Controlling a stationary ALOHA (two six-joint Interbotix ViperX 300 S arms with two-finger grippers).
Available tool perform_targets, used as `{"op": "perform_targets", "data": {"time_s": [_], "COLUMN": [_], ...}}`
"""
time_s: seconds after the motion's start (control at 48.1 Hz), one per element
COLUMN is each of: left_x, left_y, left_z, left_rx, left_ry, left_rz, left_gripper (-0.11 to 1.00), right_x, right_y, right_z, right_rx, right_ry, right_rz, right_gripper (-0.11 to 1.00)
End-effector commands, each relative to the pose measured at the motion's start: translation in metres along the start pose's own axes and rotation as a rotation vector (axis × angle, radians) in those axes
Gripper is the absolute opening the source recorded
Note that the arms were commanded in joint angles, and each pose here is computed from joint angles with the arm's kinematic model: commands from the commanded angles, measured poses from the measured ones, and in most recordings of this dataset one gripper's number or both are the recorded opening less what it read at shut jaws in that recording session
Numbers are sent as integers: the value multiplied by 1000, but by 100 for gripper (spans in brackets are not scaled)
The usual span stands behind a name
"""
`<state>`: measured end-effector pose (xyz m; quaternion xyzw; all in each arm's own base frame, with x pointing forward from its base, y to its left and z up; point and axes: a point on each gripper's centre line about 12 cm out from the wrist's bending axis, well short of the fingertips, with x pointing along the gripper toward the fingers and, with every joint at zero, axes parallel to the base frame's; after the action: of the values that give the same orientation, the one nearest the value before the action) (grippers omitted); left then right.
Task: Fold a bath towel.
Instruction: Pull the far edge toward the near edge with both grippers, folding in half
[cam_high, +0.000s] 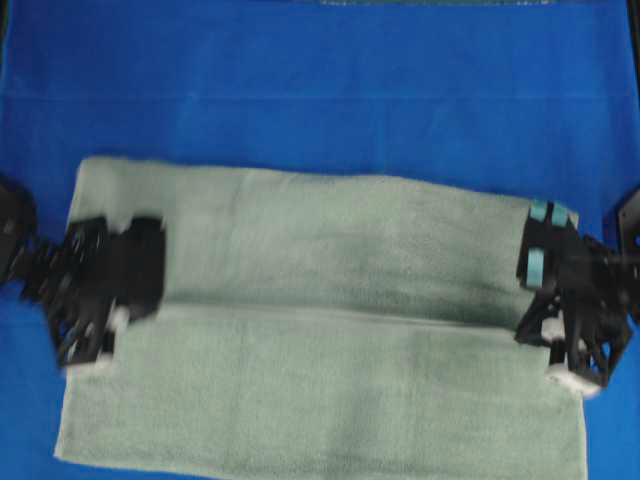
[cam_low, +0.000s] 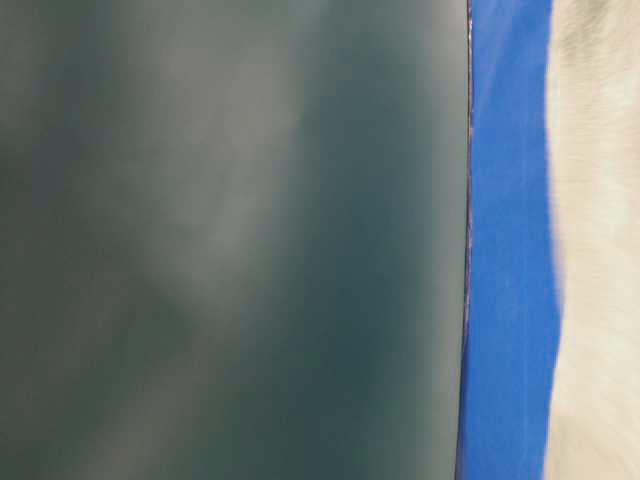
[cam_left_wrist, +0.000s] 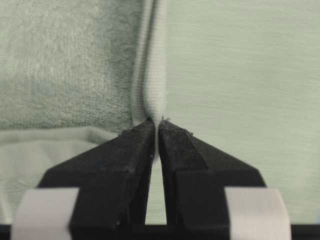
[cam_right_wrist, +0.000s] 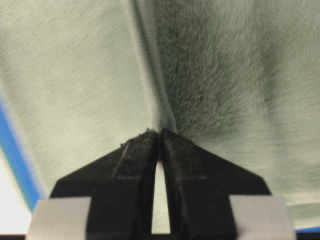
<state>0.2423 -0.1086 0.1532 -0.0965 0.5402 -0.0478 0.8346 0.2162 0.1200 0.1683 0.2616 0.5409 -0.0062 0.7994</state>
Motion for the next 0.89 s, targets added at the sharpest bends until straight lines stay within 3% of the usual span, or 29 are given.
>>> {"op": "perform_targets", "data": {"time_s": [0.0,0.229,0.353,0.582,0.79,0.873], "left_x": [0,14,22,43,45,44], "left_y": [-38,-102,-125,-121,-123,-127], "left_z": [-3,2,2,-4,-2,2], "left_rx": [43,128,167,174,168,168], "left_ry": [-21,12,29,78,62,44], "left_rz": [-75,-141,-154,-110,-122,-138], "left_gripper": [3,3,3,3,3,4], "right_x": [8,32,43,56,66,65], "right_y": [28,80,100,103,95,99], "right_z": [-12,-39,-53,-58,-63,-66], "right_rx": [-35,-38,-32,0,34,50], "right_ry": [27,92,125,141,153,153], "right_rz": [19,21,17,-17,-54,-34], "right_gripper": [5,5,5,5,5,5]}}
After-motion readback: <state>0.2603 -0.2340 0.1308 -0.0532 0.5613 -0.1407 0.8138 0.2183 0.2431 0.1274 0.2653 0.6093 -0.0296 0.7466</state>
